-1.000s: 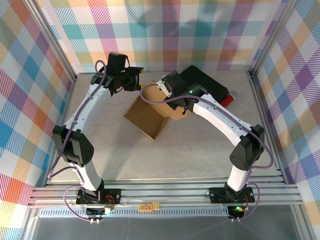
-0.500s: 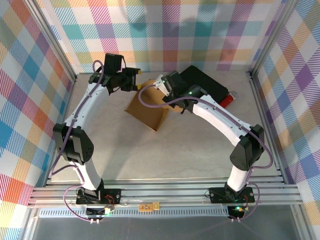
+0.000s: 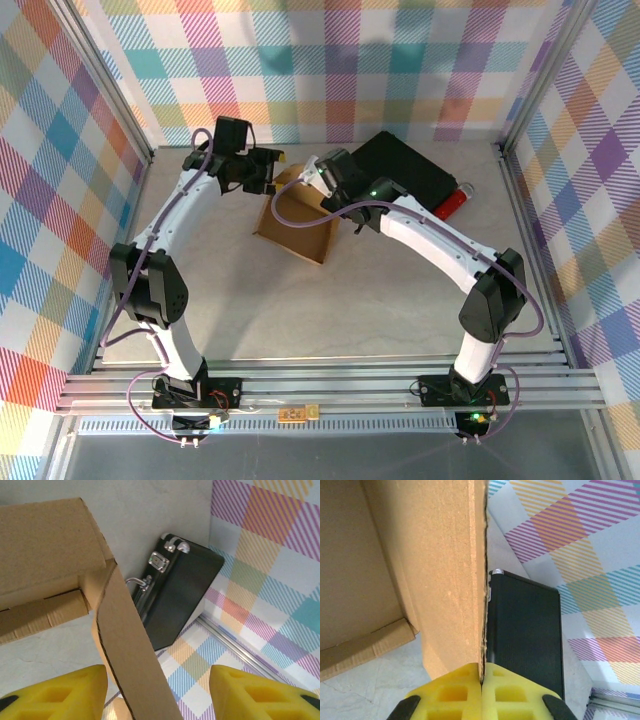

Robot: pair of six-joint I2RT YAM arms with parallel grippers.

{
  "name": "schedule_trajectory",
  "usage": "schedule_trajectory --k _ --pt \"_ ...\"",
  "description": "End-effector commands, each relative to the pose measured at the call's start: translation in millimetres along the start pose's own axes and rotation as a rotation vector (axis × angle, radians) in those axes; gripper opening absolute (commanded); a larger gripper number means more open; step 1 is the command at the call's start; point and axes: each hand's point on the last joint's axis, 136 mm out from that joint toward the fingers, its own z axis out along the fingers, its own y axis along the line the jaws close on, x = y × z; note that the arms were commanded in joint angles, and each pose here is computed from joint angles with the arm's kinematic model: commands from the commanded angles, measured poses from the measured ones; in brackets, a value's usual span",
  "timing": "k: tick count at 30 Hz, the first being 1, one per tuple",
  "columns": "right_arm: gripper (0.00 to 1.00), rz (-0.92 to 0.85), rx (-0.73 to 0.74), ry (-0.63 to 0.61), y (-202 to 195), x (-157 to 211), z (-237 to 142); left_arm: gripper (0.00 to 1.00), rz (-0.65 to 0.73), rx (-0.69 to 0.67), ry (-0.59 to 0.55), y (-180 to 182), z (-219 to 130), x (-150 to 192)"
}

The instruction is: Fold the paper box

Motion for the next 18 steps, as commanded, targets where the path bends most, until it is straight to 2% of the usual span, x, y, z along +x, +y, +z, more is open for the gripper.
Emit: schedule_trajectory --k 1,6,9,12,18 --pt "0.00 -0.009 0.048 -0.021 -6.6 -5.7 -1.5 0.55 0.000 0.031 0.009 -5.1 -17.8 10.7" --pt "0.00 -0.017 0.079 -0.009 -10.9 -3.5 -0.5 0.58 -0.012 0.016 -0.030 -1.9 -44.1 11.5" --pt "0.00 -0.009 0.081 -0.010 -11.7 -4.3 -1.6 0.57 -0.072 0.041 -0.044 3.0 -51.7 7.9" --pt "0.00 0.005 0.079 -0.014 -10.7 -6.8 -2.6 0.54 -0.152 0.086 -0.019 1.1 -42.5 7.5" --pt "0.00 -0.001 0.071 -0.017 -4.4 -11.0 -1.8 0.53 -0.220 0.152 0.028 -17.3 -19.9 13.9"
